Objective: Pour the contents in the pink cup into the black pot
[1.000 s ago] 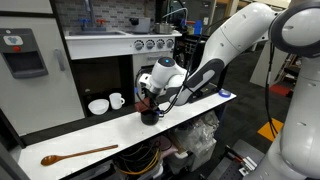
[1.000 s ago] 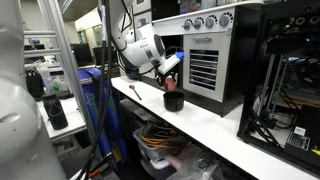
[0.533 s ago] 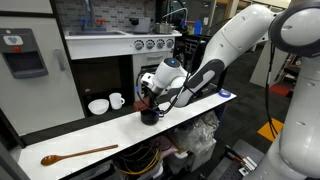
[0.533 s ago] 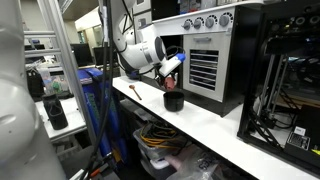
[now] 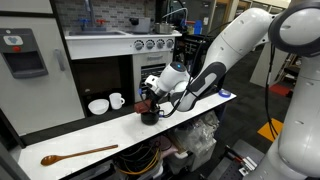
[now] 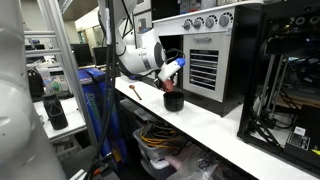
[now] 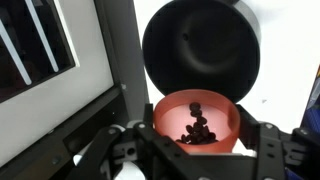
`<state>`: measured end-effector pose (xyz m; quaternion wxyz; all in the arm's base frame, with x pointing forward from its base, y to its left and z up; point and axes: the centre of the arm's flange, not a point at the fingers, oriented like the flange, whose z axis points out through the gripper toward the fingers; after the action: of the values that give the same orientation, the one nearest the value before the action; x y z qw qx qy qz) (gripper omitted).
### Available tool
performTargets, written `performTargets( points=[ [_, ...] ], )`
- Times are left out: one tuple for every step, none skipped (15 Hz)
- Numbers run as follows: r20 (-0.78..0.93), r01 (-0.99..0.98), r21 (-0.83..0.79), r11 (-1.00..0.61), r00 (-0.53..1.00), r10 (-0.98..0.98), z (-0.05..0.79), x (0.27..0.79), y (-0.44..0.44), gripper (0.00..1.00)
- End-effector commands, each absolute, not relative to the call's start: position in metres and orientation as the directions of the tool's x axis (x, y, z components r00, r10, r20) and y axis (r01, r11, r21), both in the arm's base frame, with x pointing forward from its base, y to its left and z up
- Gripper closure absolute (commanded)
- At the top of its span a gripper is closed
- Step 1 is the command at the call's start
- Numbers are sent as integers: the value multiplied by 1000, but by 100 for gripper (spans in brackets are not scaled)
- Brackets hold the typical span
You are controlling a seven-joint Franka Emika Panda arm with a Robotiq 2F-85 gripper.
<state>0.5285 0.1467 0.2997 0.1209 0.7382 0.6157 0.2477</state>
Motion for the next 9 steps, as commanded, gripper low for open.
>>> performTargets(
  points=[
    [243, 845, 490, -215, 104, 964, 304, 521, 133, 49],
    [249, 843, 492, -216, 102, 963, 304, 521, 131, 49],
    [251, 842, 493, -219, 103, 962, 305, 521, 129, 49],
    [254, 841, 494, -222, 104, 962, 305, 520, 128, 49],
    [257, 839, 496, -224, 105, 961, 306, 520, 125, 49],
    [261, 836, 498, -229, 107, 959, 306, 520, 123, 49],
    [265, 835, 499, -233, 108, 958, 306, 520, 121, 49],
    [271, 833, 501, -236, 108, 957, 306, 519, 118, 49],
    [276, 832, 501, -239, 108, 955, 307, 517, 115, 49]
  ],
)
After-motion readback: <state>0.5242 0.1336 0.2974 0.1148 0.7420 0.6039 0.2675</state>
